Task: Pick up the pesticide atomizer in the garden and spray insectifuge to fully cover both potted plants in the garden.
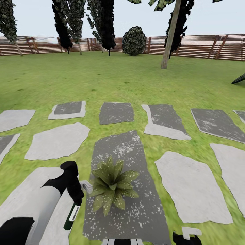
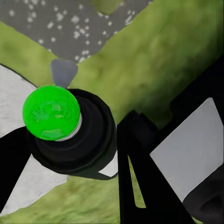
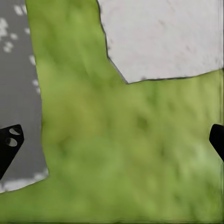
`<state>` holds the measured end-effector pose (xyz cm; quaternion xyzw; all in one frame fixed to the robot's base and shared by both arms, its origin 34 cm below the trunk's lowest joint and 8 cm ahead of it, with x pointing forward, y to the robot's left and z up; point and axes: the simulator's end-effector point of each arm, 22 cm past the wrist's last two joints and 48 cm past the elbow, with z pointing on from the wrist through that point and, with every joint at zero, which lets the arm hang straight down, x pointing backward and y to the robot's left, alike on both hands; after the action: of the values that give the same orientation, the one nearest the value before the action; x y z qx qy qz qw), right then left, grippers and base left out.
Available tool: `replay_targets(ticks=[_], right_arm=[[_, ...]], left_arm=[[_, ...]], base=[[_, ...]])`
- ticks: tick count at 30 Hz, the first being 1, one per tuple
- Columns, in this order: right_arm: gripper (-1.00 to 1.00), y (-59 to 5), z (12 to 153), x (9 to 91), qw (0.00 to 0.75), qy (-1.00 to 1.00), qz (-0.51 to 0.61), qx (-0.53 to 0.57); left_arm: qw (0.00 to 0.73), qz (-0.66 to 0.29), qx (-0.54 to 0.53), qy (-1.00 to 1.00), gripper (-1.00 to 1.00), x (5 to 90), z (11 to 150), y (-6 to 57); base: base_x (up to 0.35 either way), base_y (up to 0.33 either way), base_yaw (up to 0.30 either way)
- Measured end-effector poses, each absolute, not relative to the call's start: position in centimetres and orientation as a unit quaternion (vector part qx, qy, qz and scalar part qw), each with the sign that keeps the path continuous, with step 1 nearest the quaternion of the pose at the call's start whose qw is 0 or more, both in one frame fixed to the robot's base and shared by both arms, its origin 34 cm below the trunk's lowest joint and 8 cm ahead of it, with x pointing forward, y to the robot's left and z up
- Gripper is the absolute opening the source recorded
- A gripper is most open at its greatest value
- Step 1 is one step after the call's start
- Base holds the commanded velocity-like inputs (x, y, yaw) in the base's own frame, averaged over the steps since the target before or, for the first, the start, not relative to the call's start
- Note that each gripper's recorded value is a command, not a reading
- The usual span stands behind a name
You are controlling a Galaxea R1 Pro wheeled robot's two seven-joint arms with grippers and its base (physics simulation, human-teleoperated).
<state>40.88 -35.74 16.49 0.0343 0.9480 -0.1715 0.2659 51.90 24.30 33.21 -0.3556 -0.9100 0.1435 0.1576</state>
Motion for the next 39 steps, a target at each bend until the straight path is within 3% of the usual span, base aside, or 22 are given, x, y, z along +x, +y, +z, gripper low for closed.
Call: replay_targets(ticks=[7, 11, 16, 23, 31, 39], right_arm=[[1.0, -35.8, 16.5, 40.9, 0.266, 0.948, -0.172, 0.035], [1.0, -35.8, 16.5, 40.9, 0.266, 0.948, -0.172, 0.035], [1.0, -35.8, 16.5, 40.9, 0.266, 0.948, -0.172, 0.035], [1.0, -35.7, 16.5, 40.9, 0.266, 0.948, -0.172, 0.034], [1.0, -35.7, 16.5, 40.9, 0.266, 0.948, -0.172, 0.035], [1.0, -35.9, 16.5, 41.0, 0.267, 0.947, -0.173, 0.033]], left_arm=[[0.154, 0.137, -0.361, -0.91, -1.0, 52.6, 33.6, 24.1], [0.158, 0.082, -0.375, -0.91, -1.0, 55.3, 35.1, 25.8], [0.199, 0.103, -0.382, -0.896, -1.0, 58.5, 39.6, 23.5], [0.204, 0.108, -0.372, -0.899, -1.0, 59.7, 41.5, 23.2], [0.219, 0.12, -0.379, -0.891, -1.0, 57.7, 40.0, 21.6], [0.218, 0.114, -0.38, -0.892, -1.0, 57.9, 40.0, 21.9]], base=[[0.0, 0.0, -0.218], [0.0, 0.0, -0.013], [0.0, 0.0, 0.0], [0.0, 0.0, 0.0], [0.0, -0.008, 0.219], [-0.052, -0.25, 0.022]])
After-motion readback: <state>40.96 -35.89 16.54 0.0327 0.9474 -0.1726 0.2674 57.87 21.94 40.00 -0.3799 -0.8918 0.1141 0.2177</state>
